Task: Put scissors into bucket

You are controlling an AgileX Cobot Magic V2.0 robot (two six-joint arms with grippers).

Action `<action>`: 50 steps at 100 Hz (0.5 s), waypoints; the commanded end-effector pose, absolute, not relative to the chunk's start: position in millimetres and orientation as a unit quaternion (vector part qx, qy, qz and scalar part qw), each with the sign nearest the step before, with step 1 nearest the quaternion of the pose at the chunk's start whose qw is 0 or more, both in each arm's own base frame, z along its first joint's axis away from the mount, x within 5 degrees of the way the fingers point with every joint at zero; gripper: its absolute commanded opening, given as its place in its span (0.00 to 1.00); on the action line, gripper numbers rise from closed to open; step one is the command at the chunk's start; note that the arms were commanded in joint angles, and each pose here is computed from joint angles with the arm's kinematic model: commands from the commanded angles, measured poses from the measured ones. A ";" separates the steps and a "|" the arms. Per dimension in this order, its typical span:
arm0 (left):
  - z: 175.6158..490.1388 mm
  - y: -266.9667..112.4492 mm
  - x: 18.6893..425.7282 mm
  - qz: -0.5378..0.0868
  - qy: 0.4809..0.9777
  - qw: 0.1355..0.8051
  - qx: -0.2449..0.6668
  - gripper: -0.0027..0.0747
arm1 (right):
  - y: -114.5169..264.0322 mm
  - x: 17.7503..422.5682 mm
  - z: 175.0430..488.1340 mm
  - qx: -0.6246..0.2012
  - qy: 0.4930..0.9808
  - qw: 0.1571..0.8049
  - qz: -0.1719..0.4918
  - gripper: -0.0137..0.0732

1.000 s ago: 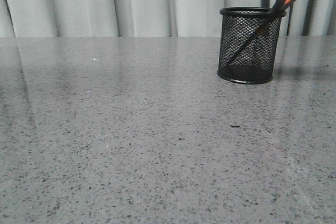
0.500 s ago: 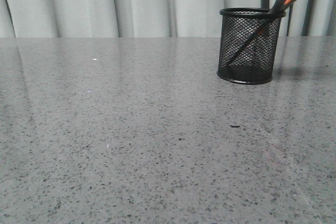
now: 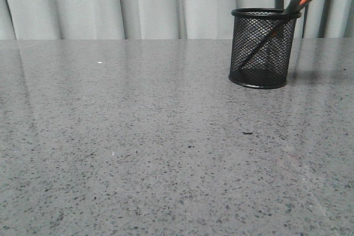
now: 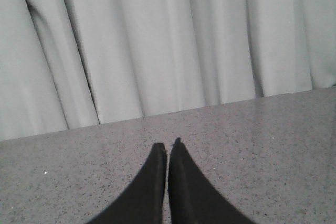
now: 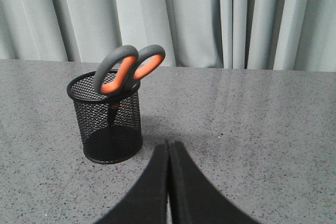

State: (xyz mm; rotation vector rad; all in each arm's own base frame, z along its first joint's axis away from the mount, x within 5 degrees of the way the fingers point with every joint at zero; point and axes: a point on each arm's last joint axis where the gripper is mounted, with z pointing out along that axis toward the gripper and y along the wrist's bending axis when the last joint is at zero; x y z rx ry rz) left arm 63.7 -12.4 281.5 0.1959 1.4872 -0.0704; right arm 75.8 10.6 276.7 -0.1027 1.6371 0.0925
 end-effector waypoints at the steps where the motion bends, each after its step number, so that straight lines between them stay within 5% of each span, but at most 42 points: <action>1: 293.4 -9.4 63.3 -0.031 0.650 0.757 0.066 0.01 | 7.1 75.9 290.9 -0.035 0.698 0.714 0.024 0.08; 50: 292.1 -9.4 63.6 -0.031 0.651 0.755 0.066 0.01 | 7.1 75.9 290.9 -0.035 0.698 0.714 0.024 0.08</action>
